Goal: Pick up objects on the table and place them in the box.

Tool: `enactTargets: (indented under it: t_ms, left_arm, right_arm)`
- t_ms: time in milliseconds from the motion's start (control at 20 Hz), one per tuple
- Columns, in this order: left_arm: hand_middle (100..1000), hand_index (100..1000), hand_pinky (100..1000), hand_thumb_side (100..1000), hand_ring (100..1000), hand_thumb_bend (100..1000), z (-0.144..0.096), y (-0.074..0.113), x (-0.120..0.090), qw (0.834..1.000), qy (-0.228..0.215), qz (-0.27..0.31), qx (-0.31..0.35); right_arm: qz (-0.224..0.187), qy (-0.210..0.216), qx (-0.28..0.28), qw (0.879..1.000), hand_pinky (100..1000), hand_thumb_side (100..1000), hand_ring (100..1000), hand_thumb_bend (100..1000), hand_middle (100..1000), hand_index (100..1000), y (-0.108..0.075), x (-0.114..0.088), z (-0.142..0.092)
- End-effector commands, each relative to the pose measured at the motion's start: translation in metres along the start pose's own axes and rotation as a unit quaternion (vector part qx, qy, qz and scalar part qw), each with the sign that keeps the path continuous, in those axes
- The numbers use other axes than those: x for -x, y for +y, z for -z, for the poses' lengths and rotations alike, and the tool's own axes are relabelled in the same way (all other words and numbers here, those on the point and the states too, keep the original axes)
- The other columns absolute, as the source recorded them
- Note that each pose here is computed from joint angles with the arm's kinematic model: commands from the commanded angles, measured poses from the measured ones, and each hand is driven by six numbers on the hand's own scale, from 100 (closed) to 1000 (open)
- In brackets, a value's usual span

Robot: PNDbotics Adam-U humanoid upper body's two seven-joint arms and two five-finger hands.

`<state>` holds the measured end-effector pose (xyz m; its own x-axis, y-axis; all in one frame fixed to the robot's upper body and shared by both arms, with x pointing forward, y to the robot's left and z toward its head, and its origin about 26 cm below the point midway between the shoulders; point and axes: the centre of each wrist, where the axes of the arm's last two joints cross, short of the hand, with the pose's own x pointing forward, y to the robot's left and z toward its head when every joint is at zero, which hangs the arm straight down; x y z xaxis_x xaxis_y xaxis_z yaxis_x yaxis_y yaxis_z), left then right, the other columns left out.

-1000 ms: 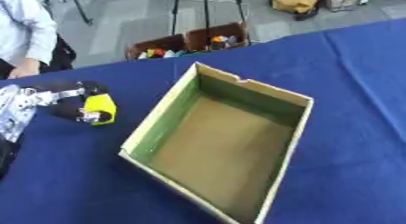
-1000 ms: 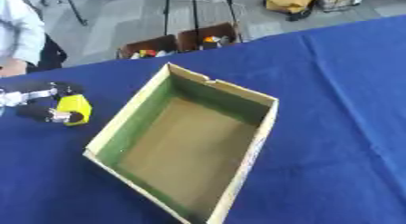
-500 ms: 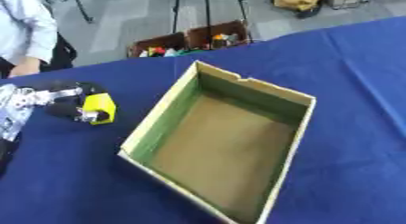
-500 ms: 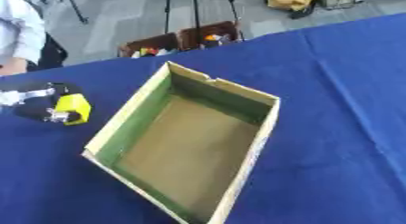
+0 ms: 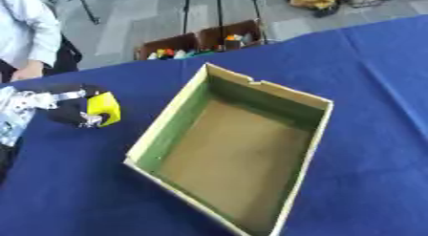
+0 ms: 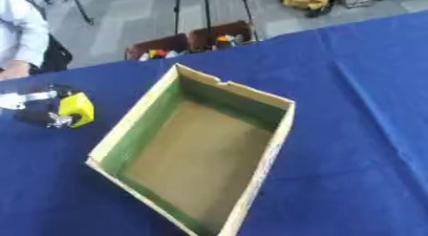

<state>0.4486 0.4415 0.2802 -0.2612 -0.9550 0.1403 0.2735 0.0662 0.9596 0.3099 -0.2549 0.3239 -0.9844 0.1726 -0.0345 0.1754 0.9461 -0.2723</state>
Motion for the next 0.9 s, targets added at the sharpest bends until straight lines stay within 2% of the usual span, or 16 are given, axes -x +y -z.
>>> enactTargets:
  t_ms: [50, 250, 450, 700, 900]
  left_arm:
    - [992, 1000, 568, 620, 706, 119, -0.0114, 0.0082, 0.0084, 0.997, -0.025, 0.029, 0.061]
    - [956, 1000, 523, 588, 650, 100, -0.0113, 0.0096, 0.0067, 0.997, -0.026, 0.026, 0.065]
    - [831, 996, 457, 579, 574, 100, -0.0112, 0.0102, 0.0056, 0.998, -0.021, 0.028, 0.059]
    - [714, 859, 391, 496, 495, 100, -0.0117, 0.0108, 0.0055, 0.999, -0.009, 0.032, 0.039]
    - [656, 812, 338, 465, 450, 100, -0.0116, 0.0105, 0.0055, 0.999, -0.001, 0.034, 0.022]
  right_arm:
    - [-0.010, -0.015, 0.001, 1.000, 774, 567, 744, 100, 557, 780, -0.0063, -0.0049, 0.0081]
    - [-0.011, -0.014, 0.006, 1.000, 774, 565, 743, 100, 554, 779, -0.0067, -0.0049, 0.0081]
    - [-0.013, -0.012, 0.008, 1.000, 777, 566, 743, 100, 551, 775, -0.0070, -0.0048, 0.0077]
    - [-0.014, -0.009, 0.011, 1.000, 778, 562, 743, 100, 549, 774, -0.0073, -0.0048, 0.0075]
    - [-0.014, -0.006, 0.014, 1.000, 779, 560, 742, 100, 549, 774, -0.0074, -0.0046, 0.0068]
